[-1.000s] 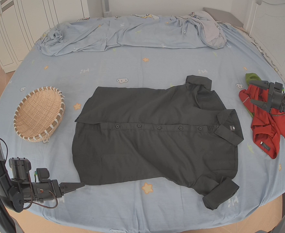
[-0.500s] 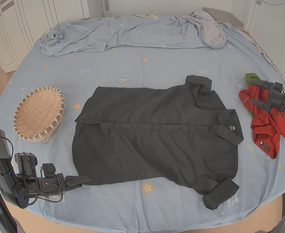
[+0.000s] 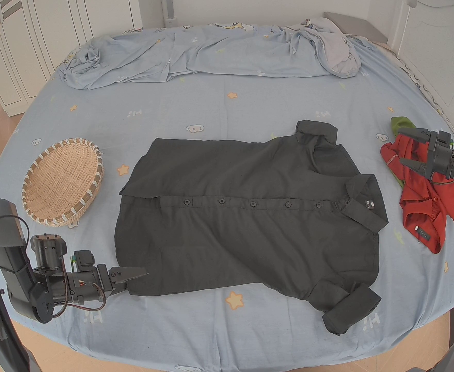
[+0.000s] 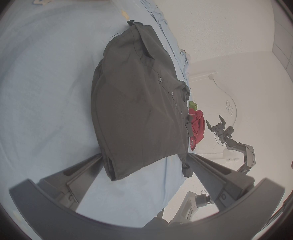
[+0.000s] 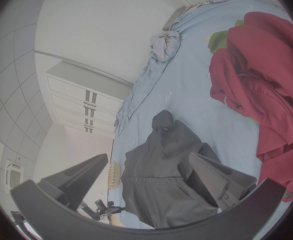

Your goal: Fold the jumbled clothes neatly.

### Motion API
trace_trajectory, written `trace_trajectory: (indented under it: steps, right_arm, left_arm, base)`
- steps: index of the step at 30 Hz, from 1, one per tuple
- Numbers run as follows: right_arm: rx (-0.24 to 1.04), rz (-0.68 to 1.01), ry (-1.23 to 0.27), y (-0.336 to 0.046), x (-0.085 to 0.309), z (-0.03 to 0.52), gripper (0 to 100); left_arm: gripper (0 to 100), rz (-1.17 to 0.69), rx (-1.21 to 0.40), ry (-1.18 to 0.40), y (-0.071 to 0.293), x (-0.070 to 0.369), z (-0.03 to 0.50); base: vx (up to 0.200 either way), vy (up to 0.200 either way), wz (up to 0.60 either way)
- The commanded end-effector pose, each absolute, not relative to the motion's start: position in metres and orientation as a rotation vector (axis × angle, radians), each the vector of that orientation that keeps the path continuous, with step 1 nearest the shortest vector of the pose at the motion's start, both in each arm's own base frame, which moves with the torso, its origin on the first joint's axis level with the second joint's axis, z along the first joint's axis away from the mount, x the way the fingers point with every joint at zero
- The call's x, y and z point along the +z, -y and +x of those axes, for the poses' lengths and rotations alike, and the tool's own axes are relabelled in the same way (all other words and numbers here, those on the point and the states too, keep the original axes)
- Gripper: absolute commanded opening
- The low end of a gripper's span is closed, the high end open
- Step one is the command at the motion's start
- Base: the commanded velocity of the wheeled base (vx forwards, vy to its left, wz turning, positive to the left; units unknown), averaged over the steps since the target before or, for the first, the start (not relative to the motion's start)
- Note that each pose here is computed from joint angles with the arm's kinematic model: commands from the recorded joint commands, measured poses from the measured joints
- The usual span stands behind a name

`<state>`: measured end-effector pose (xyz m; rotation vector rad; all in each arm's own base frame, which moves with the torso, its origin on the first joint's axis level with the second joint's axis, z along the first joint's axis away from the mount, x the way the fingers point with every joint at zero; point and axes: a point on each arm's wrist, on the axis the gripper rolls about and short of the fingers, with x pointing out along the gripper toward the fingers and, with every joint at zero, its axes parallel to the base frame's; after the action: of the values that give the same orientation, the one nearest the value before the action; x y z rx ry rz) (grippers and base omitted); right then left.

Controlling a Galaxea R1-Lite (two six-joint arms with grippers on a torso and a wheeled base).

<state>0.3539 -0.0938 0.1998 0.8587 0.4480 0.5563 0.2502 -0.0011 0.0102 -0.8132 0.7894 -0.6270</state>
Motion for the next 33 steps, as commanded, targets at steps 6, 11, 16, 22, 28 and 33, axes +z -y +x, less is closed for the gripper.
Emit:
trace_trajectory:
  steps: [6,11,16,22,28,33]
  right_arm:
    - [0.554,0.863,-0.454,0.094,0.197,0.356,100]
    - [0.554,0.863,-0.454,0.094,0.197,0.356,100]
    - [0.552,0.862,-0.45,0.096,0.197,0.356,100]
    - [0.552,0.862,-0.45,0.095,0.198,0.355,100]
    - [0.553,0.861,-0.449,0.095,0.198,0.355,100]
    - [0.552,0.862,-0.45,0.095,0.198,0.355,100]
  left_arm:
    - [100,-0.85,-0.635,-0.791,0.005,0.007,0.268]
    - [100,-0.848,-0.649,-0.792,0.01,0.008,0.273]
    - [0,-0.857,-0.637,-0.821,0.01,0.0,0.27]
    - [0,-0.883,-0.601,-0.871,0.006,-0.011,0.26]
    - [0,-0.88,-0.568,-0.789,-0.008,-0.005,0.247]
    - [0,-0.879,-0.54,-0.746,-0.015,0.001,0.223]
  base:
    - [0.0,0.0,0.0]
    - [0.0,0.0,0.0]
    - [0.0,0.0,0.0]
    - [0.0,0.0,0.0]
    - [0.0,0.0,0.0]
    - [0.0,0.0,0.0]
